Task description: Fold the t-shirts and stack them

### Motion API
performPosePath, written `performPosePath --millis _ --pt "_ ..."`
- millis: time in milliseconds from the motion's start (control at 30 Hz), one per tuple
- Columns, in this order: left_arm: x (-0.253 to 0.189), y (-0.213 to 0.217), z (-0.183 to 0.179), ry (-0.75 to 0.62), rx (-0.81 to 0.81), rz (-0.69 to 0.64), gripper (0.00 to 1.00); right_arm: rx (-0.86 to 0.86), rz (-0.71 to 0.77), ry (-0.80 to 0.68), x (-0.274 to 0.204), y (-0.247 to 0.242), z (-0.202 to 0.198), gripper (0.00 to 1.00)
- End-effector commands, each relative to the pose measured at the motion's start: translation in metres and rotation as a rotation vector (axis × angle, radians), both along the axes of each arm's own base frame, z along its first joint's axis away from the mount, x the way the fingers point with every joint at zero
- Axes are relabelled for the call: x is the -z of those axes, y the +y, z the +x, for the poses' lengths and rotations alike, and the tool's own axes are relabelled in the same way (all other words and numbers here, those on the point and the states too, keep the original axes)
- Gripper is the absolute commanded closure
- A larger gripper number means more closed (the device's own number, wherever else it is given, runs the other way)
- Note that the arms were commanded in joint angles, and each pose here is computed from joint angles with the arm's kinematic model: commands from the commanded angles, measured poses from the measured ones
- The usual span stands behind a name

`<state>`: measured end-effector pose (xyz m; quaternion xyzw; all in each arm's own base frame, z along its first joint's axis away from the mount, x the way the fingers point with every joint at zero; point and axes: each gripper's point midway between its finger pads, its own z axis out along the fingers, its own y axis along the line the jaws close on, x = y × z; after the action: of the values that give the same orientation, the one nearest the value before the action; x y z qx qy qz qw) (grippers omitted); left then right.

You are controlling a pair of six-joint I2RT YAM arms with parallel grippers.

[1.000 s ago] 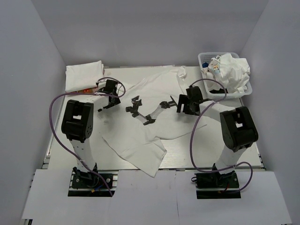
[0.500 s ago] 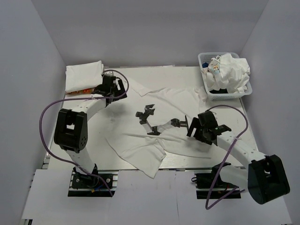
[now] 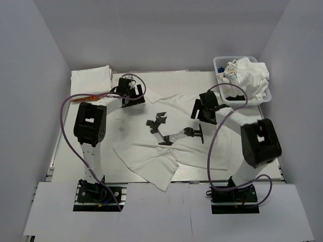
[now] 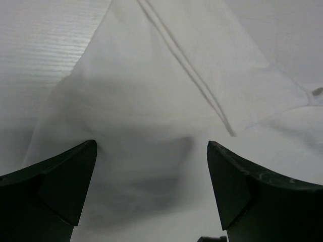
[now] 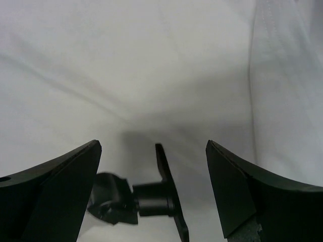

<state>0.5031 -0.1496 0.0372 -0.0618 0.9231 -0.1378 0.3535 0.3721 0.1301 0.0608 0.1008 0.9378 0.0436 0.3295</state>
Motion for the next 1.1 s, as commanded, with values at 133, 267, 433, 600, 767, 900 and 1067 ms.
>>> performPosePath --millis 133,267,433,600,767,900,1067 --pt "0.030 0.019 0.003 0.102 -0.088 0.004 0.00 0.083 -0.086 0.051 0.033 -0.031 0.024 0.10" --pt "0.044 0.048 -0.002 0.138 -0.190 0.077 0.00 0.182 -0.098 0.033 0.034 -0.071 0.027 0.10" --pt "0.052 0.082 -0.006 0.166 -0.272 0.101 0.00 0.299 -0.145 0.054 0.037 -0.116 0.015 0.10" --pt "0.054 0.093 -0.007 0.175 -0.289 0.115 0.00 0.316 -0.100 0.013 0.023 -0.125 0.016 0.10" --pt "0.047 0.112 -0.008 0.170 -0.339 0.151 0.00 0.317 -0.074 -0.024 0.005 -0.124 0.016 0.10" --pt "0.040 0.121 -0.015 0.173 -0.361 0.169 0.00 0.292 -0.056 -0.031 -0.008 -0.121 0.016 0.10" --pt "-0.003 0.107 -0.003 0.072 -0.294 0.128 0.00 -0.006 0.101 -0.160 -0.048 -0.044 0.039 0.10"
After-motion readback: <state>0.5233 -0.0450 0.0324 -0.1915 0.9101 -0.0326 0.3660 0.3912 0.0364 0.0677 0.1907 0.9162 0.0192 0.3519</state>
